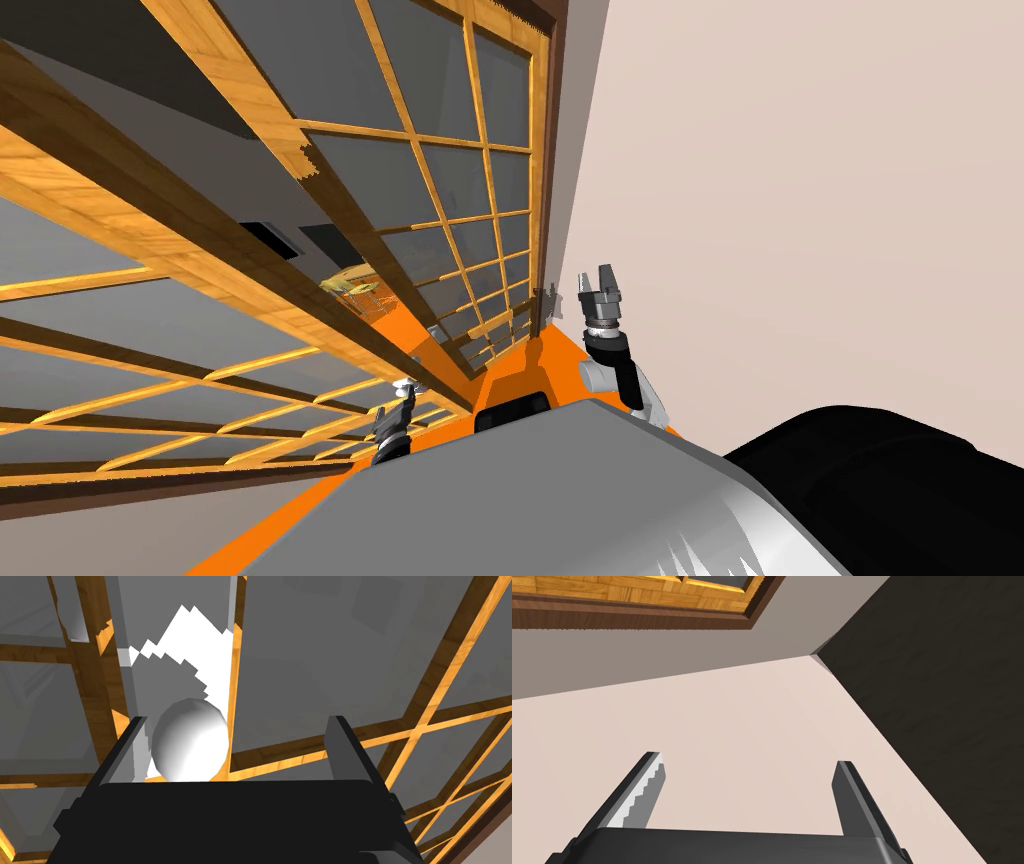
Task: Pull the door open
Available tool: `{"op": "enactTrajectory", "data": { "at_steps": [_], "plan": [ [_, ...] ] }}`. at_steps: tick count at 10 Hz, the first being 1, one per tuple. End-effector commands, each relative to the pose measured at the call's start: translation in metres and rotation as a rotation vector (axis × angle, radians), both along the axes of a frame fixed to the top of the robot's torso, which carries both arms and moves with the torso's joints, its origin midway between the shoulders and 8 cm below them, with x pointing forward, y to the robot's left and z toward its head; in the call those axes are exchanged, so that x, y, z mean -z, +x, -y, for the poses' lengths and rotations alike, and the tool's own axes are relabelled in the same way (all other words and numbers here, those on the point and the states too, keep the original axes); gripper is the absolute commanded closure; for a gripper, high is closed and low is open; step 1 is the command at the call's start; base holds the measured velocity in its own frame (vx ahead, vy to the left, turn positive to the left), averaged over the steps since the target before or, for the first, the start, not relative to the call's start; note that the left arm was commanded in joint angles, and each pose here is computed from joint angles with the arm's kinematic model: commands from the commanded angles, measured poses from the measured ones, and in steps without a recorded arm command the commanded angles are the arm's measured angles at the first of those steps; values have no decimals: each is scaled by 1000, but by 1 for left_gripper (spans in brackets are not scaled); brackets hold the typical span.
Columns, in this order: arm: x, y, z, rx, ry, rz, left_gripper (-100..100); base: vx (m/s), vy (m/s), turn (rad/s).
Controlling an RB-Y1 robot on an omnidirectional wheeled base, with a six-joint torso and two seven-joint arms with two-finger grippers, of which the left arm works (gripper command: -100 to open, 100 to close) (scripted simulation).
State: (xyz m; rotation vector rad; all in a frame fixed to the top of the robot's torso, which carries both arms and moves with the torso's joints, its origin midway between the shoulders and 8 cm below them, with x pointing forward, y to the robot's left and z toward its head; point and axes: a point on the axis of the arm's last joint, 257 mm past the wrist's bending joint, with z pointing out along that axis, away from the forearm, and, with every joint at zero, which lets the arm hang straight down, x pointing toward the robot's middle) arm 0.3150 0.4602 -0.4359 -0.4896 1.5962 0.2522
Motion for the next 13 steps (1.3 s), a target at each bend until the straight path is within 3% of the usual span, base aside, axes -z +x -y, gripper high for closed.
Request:
{"op": "enactTrajectory", "data": {
  "at_steps": [1, 2, 5, 13],
  "plan": [
    [6, -18, -23, -42, -8, -34, 100, -93, -22, 11],
    [8, -23, -26, -50, -36, -25, 100, -86, -11, 13],
    [8, -23, -26, -50, -36, -25, 100, -33, -9, 11],
    [14, -41, -38, -87, -169, 25, 100, -63, -7, 21]
  ]
}}
